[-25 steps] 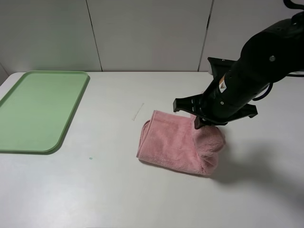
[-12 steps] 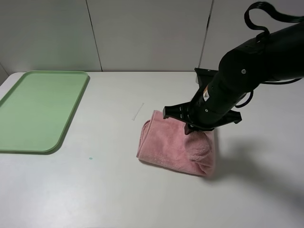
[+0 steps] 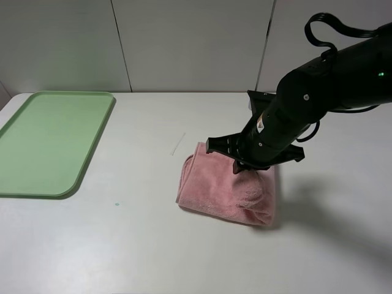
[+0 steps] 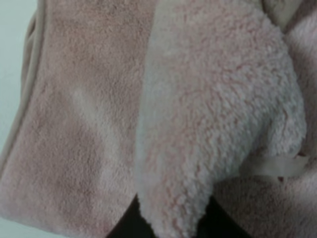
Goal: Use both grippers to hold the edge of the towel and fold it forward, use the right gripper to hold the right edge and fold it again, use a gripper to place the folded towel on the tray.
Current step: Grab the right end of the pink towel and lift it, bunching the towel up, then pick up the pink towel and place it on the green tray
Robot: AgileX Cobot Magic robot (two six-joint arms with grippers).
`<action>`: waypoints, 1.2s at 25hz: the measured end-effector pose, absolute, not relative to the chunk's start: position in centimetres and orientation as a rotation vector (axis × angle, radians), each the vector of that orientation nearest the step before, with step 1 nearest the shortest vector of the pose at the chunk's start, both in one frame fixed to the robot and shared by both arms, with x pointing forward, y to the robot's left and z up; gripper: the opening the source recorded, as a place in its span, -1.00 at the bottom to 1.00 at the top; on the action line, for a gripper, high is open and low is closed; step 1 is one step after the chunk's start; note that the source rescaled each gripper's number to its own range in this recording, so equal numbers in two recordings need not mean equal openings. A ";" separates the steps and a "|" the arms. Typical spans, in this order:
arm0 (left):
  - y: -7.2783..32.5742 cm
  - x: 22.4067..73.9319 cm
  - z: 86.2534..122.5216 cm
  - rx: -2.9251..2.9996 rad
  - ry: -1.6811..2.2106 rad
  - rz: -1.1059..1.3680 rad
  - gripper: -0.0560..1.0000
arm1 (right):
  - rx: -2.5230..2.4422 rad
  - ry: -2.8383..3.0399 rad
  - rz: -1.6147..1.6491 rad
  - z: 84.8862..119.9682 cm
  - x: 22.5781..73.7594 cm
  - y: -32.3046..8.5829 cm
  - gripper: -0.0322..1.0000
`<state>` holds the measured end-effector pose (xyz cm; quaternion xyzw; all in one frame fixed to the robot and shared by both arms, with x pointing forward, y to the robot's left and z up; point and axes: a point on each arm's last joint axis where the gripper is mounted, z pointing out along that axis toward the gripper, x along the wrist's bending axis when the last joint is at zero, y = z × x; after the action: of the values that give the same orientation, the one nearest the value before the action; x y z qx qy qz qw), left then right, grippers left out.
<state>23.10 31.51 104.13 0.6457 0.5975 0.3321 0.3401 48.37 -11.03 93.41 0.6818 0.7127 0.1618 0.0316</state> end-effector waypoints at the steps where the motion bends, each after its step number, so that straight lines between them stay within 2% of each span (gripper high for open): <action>1: 31.5 23.1 104.1 1.681 1.555 0.864 0.98 | 2.101 2.195 0.498 93.4 48.4 -11.0 -0.78; 10: 31.5 23.1 104.1 1.681 1.555 0.864 0.98 | 2.107 2.186 0.539 93.5 48.5 -10.8 -0.78; 11: 31.5 23.1 104.1 1.681 1.555 0.864 0.98 | 2.104 2.190 0.547 93.5 48.5 -10.8 -0.71; 13: 31.5 23.1 104.1 1.681 1.555 0.864 0.98 | 2.080 2.202 0.576 93.6 48.6 -10.7 -0.30; 15: 31.5 23.1 104.1 1.681 1.555 0.864 0.98 | 2.008 2.238 0.624 93.7 48.7 -10.3 0.46; 17: 31.5 23.1 104.1 1.681 1.555 0.864 0.98 | 1.966 2.256 0.672 93.8 48.7 -9.9 0.80; 18: 31.5 23.1 104.1 1.681 1.555 0.864 0.98 | 1.957 2.255 0.695 93.9 48.8 -9.8 0.88; 21: 31.5 23.1 104.1 1.681 1.555 0.864 0.98 | 1.963 2.246 0.728 94.0 48.9 -9.6 0.98; 30: 31.5 23.1 104.1 1.681 1.555 0.864 0.98 | 1.960 2.243 0.744 94.0 48.9 -9.5 1.00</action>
<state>23.10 31.51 104.13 0.6457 0.5975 0.3321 0.3401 48.93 -9.52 94.01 0.6380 0.7301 0.2422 0.0357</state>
